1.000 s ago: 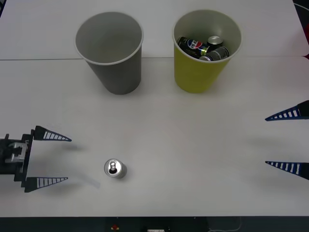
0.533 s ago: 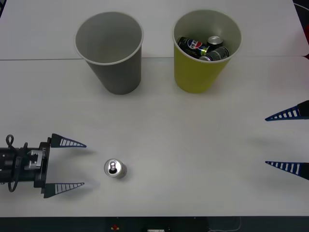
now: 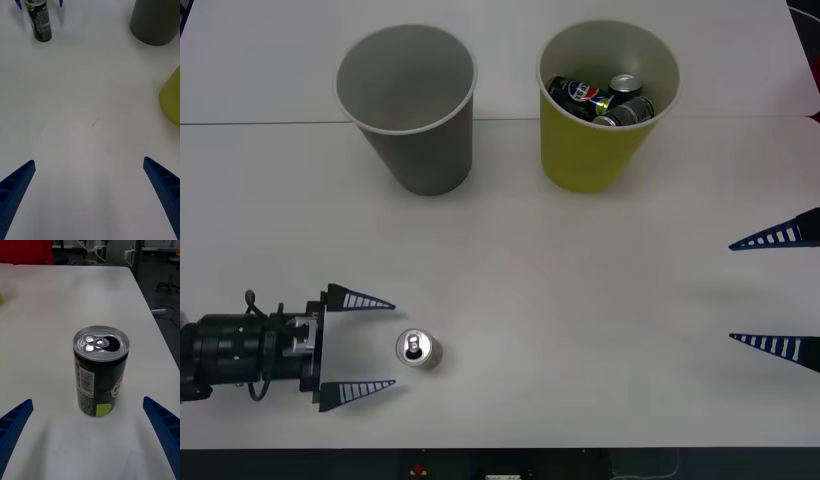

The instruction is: Put the can into the green bin and the plastic bottle into the gray bin

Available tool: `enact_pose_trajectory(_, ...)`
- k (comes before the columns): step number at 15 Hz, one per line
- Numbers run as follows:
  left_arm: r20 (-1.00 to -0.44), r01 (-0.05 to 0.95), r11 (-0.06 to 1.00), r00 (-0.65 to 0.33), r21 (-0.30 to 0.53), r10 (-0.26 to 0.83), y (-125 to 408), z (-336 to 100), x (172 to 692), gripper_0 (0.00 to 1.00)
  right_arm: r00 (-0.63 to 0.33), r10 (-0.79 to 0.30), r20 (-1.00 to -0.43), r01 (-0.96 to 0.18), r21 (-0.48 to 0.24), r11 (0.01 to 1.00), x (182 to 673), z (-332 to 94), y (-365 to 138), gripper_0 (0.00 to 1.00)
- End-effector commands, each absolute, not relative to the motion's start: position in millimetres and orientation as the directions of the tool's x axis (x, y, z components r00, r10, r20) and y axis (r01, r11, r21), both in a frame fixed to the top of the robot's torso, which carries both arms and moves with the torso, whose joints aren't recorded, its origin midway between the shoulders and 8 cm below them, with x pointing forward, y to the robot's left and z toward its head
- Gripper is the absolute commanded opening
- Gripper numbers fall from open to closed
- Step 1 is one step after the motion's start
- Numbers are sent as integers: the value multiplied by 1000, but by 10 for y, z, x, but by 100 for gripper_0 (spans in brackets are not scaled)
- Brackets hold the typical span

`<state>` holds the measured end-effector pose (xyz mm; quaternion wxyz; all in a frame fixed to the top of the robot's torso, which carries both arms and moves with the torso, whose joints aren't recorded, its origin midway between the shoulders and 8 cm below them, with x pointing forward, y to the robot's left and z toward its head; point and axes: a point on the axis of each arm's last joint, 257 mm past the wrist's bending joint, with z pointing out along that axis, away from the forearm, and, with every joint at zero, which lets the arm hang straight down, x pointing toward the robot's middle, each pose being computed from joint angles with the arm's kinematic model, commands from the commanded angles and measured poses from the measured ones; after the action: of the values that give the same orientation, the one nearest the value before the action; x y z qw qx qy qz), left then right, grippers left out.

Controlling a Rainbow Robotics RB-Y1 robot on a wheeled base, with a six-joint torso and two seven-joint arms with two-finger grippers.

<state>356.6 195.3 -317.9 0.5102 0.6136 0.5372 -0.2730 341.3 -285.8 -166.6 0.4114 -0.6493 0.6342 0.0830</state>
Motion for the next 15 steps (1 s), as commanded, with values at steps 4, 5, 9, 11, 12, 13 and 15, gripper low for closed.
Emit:
enact_pose_trajectory(4, -897, 940, 115, 263, 321, 356, 1617, -3293, 3590, 100, 182, -755, -630, -892, -429, 143, 3413, -1666, -2858, 100)
enact_pose_trajectory(5, -898, 941, 115, 262, 320, 354, 1549, -3313, 3599, 100, 182, -755, -630, -892, -429, 143, 3413, -1666, -2858, 100)
enact_pose_trajectory(9, -904, 941, 124, 259, 316, 341, 1385, -3348, 3612, 100, 182, -755, -630, -892, -429, 143, 3413, -1666, -2858, 100)
enact_pose_trajectory(11, -904, 940, 126, 258, 316, 341, 1380, -3350, 3618, 100, 182, -755, -630, -892, -429, 143, 3413, -1666, -2858, 100)
enact_pose_trajectory(12, -903, 941, 124, 258, 316, 342, 1378, -3357, 3612, 100, 182, -755, -630, -892, -429, 143, 3413, -1666, -2858, 100)
enact_pose_trajectory(13, -903, 941, 123, 259, 316, 344, 1379, -3360, 3610, 100, 182, -755, -630, -892, -429, 143, 3413, -1666, -2858, 100)
enact_pose_trajectory(15, -904, 943, 120, 253, 310, 344, 1373, -3380, 3588, 46, 182, -755, -630, -892, -429, 143, 3413, -1666, -2858, 100)
